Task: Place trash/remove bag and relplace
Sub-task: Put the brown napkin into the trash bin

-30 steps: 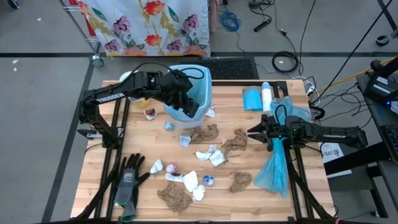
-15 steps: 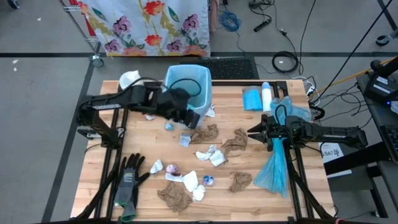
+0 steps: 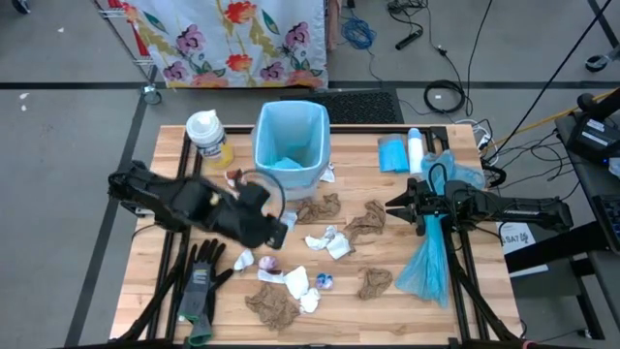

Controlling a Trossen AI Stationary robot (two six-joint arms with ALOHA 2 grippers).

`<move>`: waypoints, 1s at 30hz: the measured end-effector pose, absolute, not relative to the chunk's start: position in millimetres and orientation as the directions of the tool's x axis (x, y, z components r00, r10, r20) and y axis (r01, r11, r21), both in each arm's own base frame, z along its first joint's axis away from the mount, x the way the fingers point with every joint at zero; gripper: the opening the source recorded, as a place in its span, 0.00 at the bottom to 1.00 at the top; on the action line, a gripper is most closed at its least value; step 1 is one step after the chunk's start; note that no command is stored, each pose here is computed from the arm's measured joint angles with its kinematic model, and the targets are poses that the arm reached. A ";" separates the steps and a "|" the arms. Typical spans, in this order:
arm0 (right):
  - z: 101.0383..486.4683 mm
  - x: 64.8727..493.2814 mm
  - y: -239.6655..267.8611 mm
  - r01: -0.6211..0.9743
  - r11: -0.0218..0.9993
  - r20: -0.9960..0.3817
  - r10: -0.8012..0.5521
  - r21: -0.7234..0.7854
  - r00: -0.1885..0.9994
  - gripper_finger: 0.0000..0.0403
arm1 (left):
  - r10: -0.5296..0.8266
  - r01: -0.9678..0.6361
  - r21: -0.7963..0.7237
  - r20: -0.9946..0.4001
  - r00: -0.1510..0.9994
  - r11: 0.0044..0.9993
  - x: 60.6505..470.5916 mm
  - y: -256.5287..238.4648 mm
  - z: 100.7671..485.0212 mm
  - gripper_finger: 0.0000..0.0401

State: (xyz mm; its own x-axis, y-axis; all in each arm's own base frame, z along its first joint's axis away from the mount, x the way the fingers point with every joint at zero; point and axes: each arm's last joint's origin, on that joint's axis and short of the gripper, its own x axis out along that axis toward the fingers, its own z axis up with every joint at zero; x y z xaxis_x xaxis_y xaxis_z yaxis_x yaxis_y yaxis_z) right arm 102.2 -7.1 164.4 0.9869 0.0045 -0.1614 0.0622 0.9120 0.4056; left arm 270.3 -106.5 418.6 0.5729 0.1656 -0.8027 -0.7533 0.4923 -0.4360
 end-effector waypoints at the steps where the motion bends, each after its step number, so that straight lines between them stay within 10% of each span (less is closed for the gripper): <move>1: 164.4 102.3 -7.2 0.063 0.912 -0.162 0.004 0.406 0.987 0.27 | 0.171 -0.763 -0.435 -0.806 0.567 0.479 271.6 -112.8 414.2 0.31; 30: 195.5 101.4 -7.0 0.090 0.873 -0.192 0.003 0.479 0.981 0.27 | 0.091 -0.795 -0.354 -0.888 0.451 0.493 308.4 -140.8 206.9 0.31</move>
